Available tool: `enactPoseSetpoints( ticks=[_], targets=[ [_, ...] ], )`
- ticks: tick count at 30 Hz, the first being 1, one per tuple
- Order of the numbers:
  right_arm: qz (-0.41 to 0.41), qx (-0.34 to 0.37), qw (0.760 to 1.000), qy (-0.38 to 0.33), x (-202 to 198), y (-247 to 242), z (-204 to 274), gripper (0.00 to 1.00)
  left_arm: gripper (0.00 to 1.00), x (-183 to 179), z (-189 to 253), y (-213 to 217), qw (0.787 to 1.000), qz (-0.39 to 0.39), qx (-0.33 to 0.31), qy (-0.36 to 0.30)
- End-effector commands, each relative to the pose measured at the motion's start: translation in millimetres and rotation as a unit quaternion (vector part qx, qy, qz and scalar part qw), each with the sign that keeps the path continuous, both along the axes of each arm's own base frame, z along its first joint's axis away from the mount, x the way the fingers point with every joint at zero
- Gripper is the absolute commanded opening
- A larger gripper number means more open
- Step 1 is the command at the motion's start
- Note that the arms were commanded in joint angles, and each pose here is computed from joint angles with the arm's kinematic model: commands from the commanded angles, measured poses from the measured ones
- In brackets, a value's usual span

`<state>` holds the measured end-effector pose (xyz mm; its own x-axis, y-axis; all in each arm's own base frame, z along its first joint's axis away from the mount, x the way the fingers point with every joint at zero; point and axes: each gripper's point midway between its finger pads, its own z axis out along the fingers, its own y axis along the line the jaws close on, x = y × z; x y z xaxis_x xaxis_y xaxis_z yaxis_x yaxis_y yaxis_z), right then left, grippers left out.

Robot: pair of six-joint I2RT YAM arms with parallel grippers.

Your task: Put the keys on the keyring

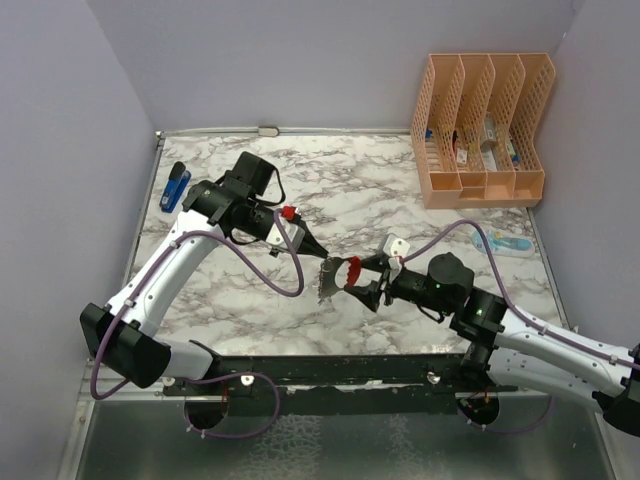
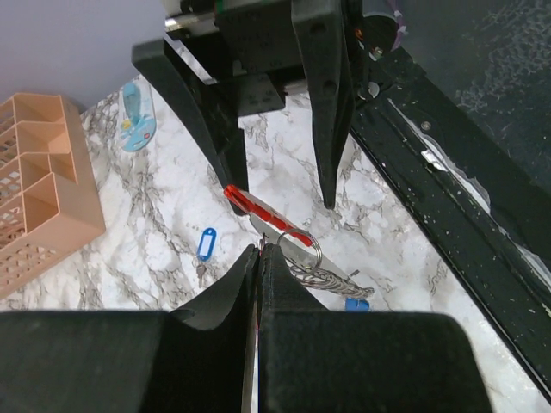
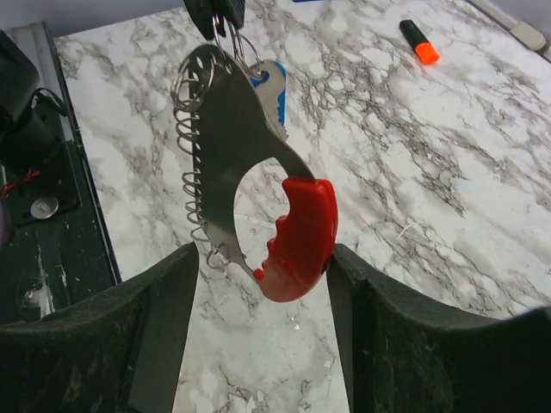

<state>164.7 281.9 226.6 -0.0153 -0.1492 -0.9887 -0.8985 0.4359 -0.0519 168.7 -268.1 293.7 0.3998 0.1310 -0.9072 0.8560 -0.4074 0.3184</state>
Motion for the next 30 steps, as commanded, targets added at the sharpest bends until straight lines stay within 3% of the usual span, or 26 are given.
enactPoseSetpoints(
  ticks=[1,8,13,18,23,26,30],
  targets=[
    [-0.025,0.041,0.999,-0.015,11,4,17,0.61,0.00,-9,28,-3,0.999,-0.015,-0.035,0.002],
    [-0.049,0.028,0.998,-0.026,24,6,8,0.60,0.00,-4,25,3,1.000,0.012,0.000,-0.011],
    [-0.052,0.027,0.998,-0.031,26,5,10,0.60,0.00,20,8,19,0.991,0.061,0.087,-0.077],
    [-0.050,0.018,0.998,-0.030,26,5,10,0.61,0.00,35,-14,49,0.965,0.064,0.201,-0.155],
    [-0.049,-0.002,0.999,-0.013,28,8,2,0.62,0.00,51,-36,86,0.907,0.046,0.323,-0.266],
    [-0.050,-0.011,0.999,0.004,32,10,1,0.62,0.00,57,-53,109,0.855,0.006,0.379,-0.354],
    [-0.057,-0.016,0.998,0.020,42,7,3,0.61,0.00,67,-60,127,0.784,-0.060,0.408,-0.464]
  ],
)
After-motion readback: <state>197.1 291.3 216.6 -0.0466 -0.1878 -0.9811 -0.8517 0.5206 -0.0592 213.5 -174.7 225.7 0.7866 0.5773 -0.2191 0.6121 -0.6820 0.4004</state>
